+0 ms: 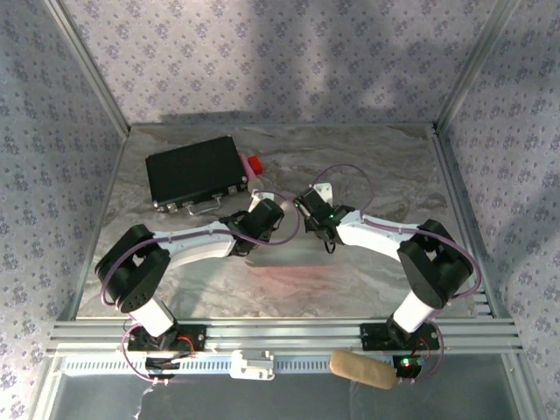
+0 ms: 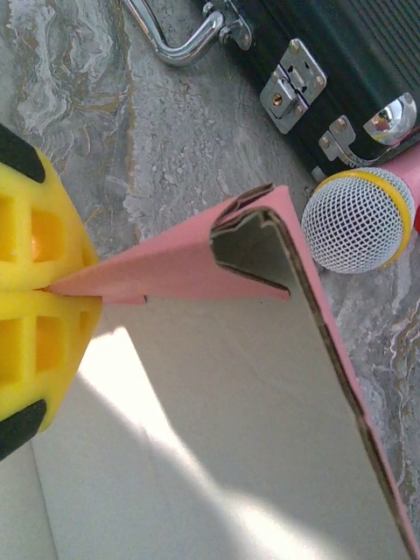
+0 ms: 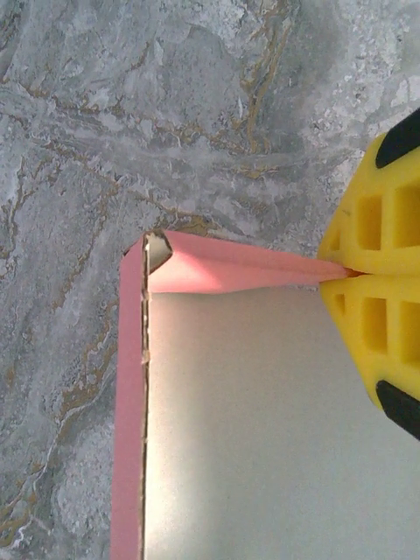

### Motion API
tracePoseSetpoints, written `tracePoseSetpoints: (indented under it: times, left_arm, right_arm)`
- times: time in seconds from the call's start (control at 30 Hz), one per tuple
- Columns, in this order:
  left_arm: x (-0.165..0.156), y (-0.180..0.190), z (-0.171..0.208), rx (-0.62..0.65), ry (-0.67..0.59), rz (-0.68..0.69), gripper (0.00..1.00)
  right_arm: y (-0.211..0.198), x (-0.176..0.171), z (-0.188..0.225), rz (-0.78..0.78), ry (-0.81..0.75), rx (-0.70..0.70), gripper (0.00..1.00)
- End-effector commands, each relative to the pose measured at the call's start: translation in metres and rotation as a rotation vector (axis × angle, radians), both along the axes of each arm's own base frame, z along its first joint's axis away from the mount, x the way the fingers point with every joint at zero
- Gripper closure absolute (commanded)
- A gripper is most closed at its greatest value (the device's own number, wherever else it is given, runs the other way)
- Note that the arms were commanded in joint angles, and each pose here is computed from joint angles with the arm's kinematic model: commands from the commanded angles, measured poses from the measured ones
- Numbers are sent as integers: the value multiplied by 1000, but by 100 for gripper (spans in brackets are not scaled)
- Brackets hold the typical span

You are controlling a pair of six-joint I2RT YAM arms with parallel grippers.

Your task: Fold the paper box

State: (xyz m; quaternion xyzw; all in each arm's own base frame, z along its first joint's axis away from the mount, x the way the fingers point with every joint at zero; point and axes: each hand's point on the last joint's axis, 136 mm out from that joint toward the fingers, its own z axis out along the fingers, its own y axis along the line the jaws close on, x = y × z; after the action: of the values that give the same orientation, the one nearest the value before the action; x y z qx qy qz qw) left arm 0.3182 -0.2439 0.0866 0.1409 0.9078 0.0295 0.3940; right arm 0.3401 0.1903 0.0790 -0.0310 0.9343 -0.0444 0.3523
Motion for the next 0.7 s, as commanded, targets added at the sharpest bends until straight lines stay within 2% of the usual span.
tracePoseSetpoints:
  times: [0.0,0.17,0.47,0.57,0.67]
  left_arm:
    - [0,-4,13,4,-31,-11,100]
    - [-2,-4,13,-1,-34,-12,100]
    - [0,-2,15,11,-47,-2,100]
    - [0,-3,15,9,-47,-3,100]
    - [0,-4,15,12,-44,-6,100]
  right_arm:
    - [-22,-19,-26,-26,94,-103,100]
    - [-16,-20,-30,-7,111,-29,99]
    - [-14,-19,-31,-10,129,46,77]
    - [-17,-19,-31,-18,133,43,77]
    - [-21,-17,-30,-31,129,44,81]
